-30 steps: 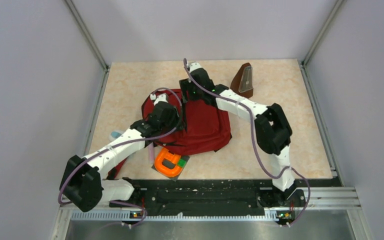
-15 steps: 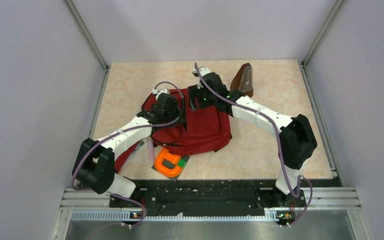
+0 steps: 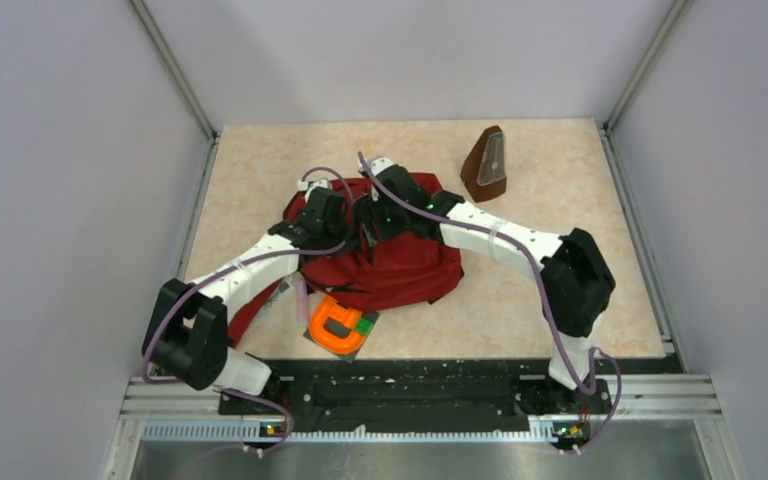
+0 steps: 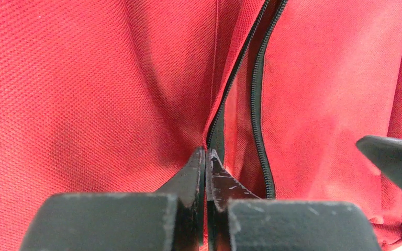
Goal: Pack the student bag
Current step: Unzip the student bag at the center of the board, then pick up the stationery from the center of the board.
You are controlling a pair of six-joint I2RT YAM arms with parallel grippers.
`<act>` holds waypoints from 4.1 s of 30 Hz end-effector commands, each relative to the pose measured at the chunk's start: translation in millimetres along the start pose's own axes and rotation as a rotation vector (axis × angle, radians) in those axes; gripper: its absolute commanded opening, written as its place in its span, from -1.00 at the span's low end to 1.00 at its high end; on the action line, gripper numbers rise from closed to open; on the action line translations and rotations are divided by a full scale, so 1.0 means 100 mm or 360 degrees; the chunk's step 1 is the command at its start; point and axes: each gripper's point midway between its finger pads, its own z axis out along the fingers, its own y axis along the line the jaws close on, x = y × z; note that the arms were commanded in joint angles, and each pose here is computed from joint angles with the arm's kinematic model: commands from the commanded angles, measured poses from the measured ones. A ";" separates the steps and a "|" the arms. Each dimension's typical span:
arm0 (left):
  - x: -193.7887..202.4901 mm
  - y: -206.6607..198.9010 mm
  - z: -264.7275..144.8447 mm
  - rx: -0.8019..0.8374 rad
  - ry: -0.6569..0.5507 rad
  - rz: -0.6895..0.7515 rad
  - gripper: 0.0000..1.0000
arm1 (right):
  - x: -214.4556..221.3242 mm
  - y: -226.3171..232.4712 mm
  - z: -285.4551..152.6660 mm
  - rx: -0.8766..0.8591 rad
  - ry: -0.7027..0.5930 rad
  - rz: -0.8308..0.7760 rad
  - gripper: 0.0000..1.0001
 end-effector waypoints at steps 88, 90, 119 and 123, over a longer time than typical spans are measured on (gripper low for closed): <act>-0.59 3.00 -0.28 -0.0837 -0.0083 -0.0957 -0.03 | -0.77 -0.21 -0.67 0.0261 -0.0586 0.0045 -1.00; -0.57 3.02 -0.23 -0.0840 -0.0057 -0.0960 -0.07 | -0.78 -0.22 -0.67 0.0264 -0.0588 0.0045 -1.00; -1.67 2.37 -1.73 -0.0724 -0.0736 -0.0448 -1.00 | -0.81 -0.33 -0.70 0.0301 -0.0618 0.0009 -1.00; -1.57 1.95 -1.79 -0.0539 -0.0678 -0.0396 -1.00 | -0.79 -0.33 -0.75 0.0300 -0.0597 -0.0002 -1.00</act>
